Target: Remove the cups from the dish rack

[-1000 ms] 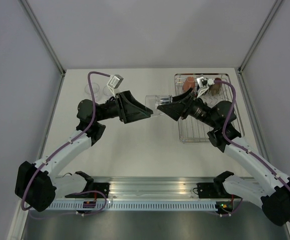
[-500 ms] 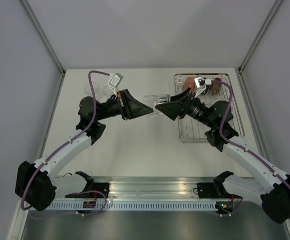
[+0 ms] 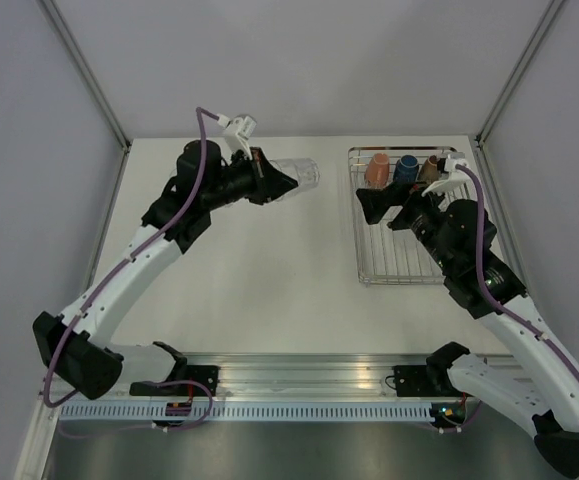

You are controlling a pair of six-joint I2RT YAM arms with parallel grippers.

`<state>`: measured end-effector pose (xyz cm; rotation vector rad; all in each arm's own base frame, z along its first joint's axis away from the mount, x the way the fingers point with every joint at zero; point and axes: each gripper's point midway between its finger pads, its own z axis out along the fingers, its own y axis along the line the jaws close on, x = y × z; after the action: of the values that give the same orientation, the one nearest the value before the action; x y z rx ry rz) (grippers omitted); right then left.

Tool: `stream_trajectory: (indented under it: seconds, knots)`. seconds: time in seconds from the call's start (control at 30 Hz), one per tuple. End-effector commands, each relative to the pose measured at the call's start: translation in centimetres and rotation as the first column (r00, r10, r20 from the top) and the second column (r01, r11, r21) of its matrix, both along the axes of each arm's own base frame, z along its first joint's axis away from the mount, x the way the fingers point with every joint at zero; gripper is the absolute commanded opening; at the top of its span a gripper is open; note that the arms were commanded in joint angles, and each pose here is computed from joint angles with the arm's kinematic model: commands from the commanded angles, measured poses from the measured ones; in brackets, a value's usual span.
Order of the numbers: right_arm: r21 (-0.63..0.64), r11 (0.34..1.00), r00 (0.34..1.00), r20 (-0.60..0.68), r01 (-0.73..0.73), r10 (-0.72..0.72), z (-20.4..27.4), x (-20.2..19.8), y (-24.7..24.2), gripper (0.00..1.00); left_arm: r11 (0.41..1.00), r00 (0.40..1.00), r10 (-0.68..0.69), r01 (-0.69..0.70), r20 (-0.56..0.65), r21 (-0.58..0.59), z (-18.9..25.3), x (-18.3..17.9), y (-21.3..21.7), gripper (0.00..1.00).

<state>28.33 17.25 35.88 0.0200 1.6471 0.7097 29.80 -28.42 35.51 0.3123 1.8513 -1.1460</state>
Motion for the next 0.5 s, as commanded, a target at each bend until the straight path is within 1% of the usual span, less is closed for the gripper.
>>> stream_trajectory:
  seconds: [0.0, 0.03, 0.07, 0.1, 0.13, 0.17, 0.2, 0.23, 0.27, 0.33, 0.37, 0.4, 0.43, 0.47]
  knots:
    - [-0.167, 0.968, 0.979, -0.048, 0.189, -0.2, -1.9, -0.1, -4.7, 0.98, 0.925, 0.98, 0.199, -0.18, -0.022, 0.336, -5.9, 4.0, 3.4, 0.02]
    - [-0.182, 0.965, 0.979, -0.052, 0.187, -0.199, -2.2, -0.4, -4.9, 0.98, 0.896, 0.973, 0.232, -0.212, -0.005, 0.389, -6.5, 5.8, 3.5, 0.02]
    - [-0.188, 0.965, 0.979, -0.054, 0.184, -0.197, -2.3, -0.6, -5.0, 0.98, 0.879, 0.968, 0.25, -0.224, -0.006, 0.421, -6.9, 6.5, 3.8, 0.02]
    - [-0.197, 0.963, 0.979, -0.056, 0.184, -0.198, -2.4, -0.8, -5.1, 0.98, 0.86, 0.966, 0.258, -0.222, -0.017, 0.46, -7.8, 7.1, 3.9, 0.02]
    - [-0.21, 0.961, 0.978, -0.065, 0.179, -0.197, -2.7, -1.0, -5.3, 0.98, 0.847, 0.964, 0.264, -0.226, -0.012, 0.481, -7.2, 7.7, 4.0, 0.02]
    - [-0.219, 0.96, 0.979, -0.067, 0.176, -0.195, -2.9, -1.2, -5.3, 0.98, 0.813, 0.962, 0.272, -0.212, -0.031, 0.541, -9.4, 8.9, 4.0, 0.02]
    - [-0.226, 0.958, 0.979, -0.068, 0.175, -0.194, -3.0, -1.3, -5.4, 0.98, 0.8, 0.961, 0.273, -0.203, -0.041, 0.564, -9.9, 9.4, 3.9, 0.02]
    - [-0.237, 0.957, 0.979, -0.081, 0.165, -0.189, -3.3, -1.5, -5.5, 0.98, 0.788, 0.96, 0.277, -0.199, -0.047, 0.583, -9.4, 9.8, 4.2, 0.02]
    - [-0.247, 0.956, 0.98, -0.085, 0.157, -0.182, -3.5, -1.6, -5.4, 0.98, 0.749, 0.954, 0.292, -0.182, -0.07, 0.637, -11.7, 10.9, 4.2, 0.02]
    - [-0.266, 0.955, 0.981, -0.104, 0.129, -0.162, -4.1, -2.0, -5.2, 0.98, 0.724, 0.949, 0.306, -0.183, -0.072, 0.665, -11.9, 12.3, 4.3, 0.02]
    - [-0.274, 0.953, 0.981, -0.109, 0.125, -0.16, -4.2, -2.1, -5.3, 0.98, 0.699, 0.946, 0.309, -0.159, -0.094, 0.698, -12.9, 12.4, 4.8, 0.02]
    - [-0.287, 0.95, 0.98, -0.118, 0.121, -0.16, -4.6, -2.2, -5.4, 0.98, 0.67, 0.939, 0.317, -0.124, -0.131, 0.732, -15.3, 13.1, 4.8, 0.02]
    - [-0.29, 0.949, 0.979, -0.119, 0.123, -0.163, -4.7, -2.3, -5.5, 0.98, 0.66, 0.938, 0.327, -0.142, -0.112, 0.738, -14.8, 14.1, 5.1, 0.02]
    - [-0.293, 0.949, 0.98, -0.118, 0.121, -0.161, -4.6, -2.5, -5.6, 0.98, 0.635, 0.933, 0.334, -0.115, -0.137, 0.764, -15.7, 14.0, 5.6, 0.02]
